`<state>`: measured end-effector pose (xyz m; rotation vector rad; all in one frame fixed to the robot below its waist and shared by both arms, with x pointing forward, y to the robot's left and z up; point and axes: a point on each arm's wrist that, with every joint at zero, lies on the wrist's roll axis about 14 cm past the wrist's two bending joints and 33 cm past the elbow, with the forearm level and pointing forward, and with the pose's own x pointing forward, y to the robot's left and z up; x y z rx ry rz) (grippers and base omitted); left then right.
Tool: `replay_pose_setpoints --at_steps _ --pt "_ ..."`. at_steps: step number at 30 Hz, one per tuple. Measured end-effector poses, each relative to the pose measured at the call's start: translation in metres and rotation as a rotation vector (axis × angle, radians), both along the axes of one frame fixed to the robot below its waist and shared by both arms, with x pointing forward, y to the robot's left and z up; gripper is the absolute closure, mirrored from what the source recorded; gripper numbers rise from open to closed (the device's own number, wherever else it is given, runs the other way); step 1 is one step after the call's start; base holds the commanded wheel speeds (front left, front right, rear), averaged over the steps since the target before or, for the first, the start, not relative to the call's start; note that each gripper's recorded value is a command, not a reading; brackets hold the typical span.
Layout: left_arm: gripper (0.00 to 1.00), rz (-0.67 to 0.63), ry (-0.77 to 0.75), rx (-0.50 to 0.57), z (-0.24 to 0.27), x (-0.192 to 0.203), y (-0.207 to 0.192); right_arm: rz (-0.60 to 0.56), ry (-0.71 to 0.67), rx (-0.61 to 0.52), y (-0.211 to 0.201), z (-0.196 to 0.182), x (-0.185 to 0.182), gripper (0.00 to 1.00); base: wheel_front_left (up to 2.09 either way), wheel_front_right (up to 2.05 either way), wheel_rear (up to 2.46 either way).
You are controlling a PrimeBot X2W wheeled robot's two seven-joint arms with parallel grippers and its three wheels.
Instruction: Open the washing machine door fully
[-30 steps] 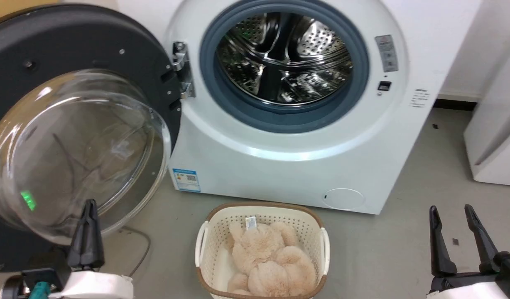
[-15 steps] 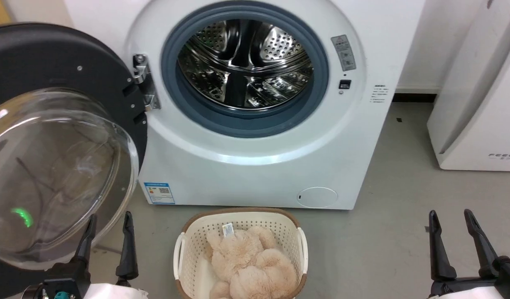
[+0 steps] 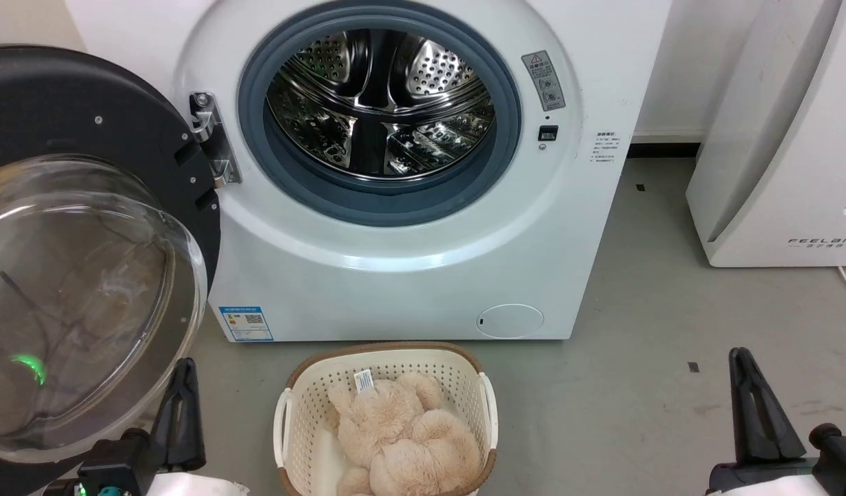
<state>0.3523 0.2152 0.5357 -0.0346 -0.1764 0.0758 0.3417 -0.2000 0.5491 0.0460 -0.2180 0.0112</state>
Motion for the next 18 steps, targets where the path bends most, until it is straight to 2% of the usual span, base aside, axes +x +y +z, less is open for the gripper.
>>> replay_pose_setpoints --at_steps 18 --pt "1.00 -0.016 0.036 0.004 -0.0050 0.0018 -0.0059 0.014 0.040 -0.010 0.0047 -0.0060 0.0026 1.00 0.00 0.00 0.00"
